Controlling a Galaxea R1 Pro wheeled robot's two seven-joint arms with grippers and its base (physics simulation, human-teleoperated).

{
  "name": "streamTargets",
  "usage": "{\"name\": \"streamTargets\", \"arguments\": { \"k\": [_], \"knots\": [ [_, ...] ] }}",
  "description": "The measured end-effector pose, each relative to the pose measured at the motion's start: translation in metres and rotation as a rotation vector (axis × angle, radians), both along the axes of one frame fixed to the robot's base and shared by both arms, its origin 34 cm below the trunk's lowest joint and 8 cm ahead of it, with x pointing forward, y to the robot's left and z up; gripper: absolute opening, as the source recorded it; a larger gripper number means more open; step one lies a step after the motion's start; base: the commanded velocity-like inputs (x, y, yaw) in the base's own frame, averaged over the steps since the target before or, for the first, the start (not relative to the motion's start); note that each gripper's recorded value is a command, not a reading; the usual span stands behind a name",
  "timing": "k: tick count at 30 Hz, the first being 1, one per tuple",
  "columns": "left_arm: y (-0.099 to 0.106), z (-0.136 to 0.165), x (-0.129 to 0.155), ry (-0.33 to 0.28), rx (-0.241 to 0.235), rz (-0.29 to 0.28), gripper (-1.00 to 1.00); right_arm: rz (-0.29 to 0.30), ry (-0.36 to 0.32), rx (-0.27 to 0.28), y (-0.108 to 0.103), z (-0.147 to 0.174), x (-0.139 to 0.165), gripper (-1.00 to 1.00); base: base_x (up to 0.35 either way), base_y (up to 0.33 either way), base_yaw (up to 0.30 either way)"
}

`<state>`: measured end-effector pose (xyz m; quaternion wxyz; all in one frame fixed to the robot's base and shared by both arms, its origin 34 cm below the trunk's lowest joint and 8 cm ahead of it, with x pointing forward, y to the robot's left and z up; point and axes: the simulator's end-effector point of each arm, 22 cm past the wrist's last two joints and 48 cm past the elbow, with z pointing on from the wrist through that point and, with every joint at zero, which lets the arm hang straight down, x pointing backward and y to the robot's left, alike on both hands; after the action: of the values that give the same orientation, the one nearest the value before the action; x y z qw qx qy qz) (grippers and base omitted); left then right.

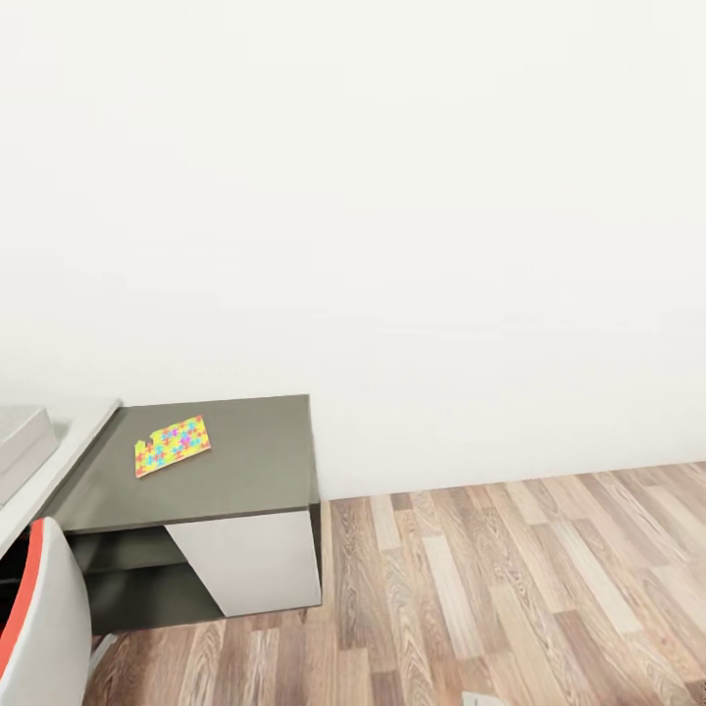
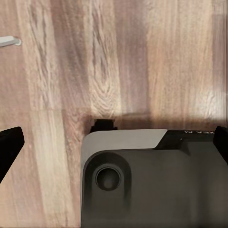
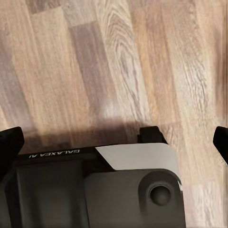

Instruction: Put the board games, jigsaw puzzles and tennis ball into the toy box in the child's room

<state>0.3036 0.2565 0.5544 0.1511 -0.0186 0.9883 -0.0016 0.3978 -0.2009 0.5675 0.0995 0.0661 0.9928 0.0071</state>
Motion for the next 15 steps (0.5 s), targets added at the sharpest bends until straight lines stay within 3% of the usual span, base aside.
{"name": "streamTargets", "arguments": {
  "k": [4, 15],
  "knots": [
    [-0.0001, 0.0000, 0.0000, 0.000, 0.000, -0.001, 1.00, 0.000, 0.000, 0.001, 0.0001, 0.0000, 0.0000, 1.00, 0.004, -0.180, 0.003],
    [-0.0001, 0.0000, 0.0000, 0.000, 0.000, -0.001, 1.00, 0.000, 0.000, 0.003, 0.0006, 0.0000, 0.0000, 1.00, 0.003, -0.022, -0.028]
  ]
}}
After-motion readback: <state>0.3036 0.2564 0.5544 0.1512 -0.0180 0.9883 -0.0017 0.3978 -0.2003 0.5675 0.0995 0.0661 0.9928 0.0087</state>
